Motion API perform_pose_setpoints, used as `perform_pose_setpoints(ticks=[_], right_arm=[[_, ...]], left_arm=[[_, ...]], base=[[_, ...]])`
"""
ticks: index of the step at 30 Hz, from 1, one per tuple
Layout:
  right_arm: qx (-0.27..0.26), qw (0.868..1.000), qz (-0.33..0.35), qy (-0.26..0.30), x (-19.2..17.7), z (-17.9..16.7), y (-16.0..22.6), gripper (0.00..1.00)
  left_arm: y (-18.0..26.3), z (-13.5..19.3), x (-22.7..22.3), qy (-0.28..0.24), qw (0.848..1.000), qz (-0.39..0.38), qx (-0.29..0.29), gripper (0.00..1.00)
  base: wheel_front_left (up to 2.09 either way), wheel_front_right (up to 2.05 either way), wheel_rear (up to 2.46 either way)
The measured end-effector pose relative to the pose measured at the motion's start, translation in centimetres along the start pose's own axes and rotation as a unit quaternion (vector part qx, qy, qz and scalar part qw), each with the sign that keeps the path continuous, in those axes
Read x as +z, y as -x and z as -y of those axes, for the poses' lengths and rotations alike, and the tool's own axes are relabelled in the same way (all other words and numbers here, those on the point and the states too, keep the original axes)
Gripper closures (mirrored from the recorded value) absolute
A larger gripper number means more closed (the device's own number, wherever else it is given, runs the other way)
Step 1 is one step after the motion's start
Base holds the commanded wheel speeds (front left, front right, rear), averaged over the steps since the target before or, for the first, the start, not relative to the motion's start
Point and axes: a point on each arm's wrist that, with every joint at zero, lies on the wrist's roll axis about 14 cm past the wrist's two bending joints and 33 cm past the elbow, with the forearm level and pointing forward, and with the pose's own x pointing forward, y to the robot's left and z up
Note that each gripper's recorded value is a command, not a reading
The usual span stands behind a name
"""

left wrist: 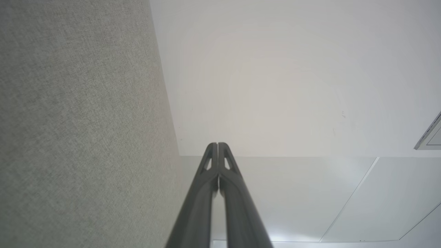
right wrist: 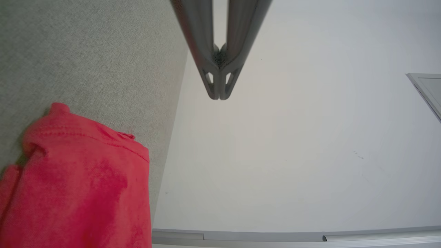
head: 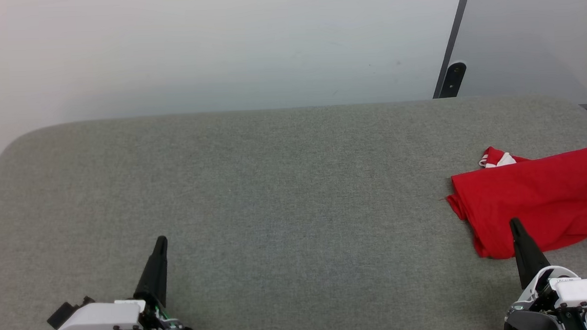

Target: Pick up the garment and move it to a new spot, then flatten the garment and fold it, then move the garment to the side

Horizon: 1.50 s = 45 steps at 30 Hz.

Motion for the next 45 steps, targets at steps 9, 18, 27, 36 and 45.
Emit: perform_pose_setpoints(ticks=[9, 18, 27, 36, 45], right_arm=[[0.000, 1.000, 0.000, 0.000, 0.00, 0.00, 0.00, 1.00], [0.000, 1.000, 0.000, 0.000, 0.00, 0.00, 0.00, 1.00], [0.000, 1.000, 0.000, 0.000, -0.01, 0.00, 0.00, 1.00], [0.000, 1.000, 0.000, 0.000, -0.01, 0.00, 0.00, 1.00], [0.000, 1.000, 0.000, 0.000, 0.00, 0.00, 0.00, 1.00]], left_arm=[[0.00, 0.00, 0.00, 0.000, 1.000, 0.000, 0.000, 1.00], [0.00, 0.00, 0.00, 0.000, 1.000, 0.000, 0.000, 1.00], [0.00, 0.00, 0.00, 0.000, 1.000, 0.000, 0.000, 1.00], [0.00, 0.00, -0.01, 0.000, 1.000, 0.000, 0.000, 1.00], [0.00, 0.00, -0.01, 0.000, 1.000, 0.000, 0.000, 1.00]], base=[[0.00, 0.00, 0.00], [0.00, 0.00, 0.00], [0.00, 0.00, 0.00], [0.00, 0.00, 0.00], [0.00, 0.00, 0.00]])
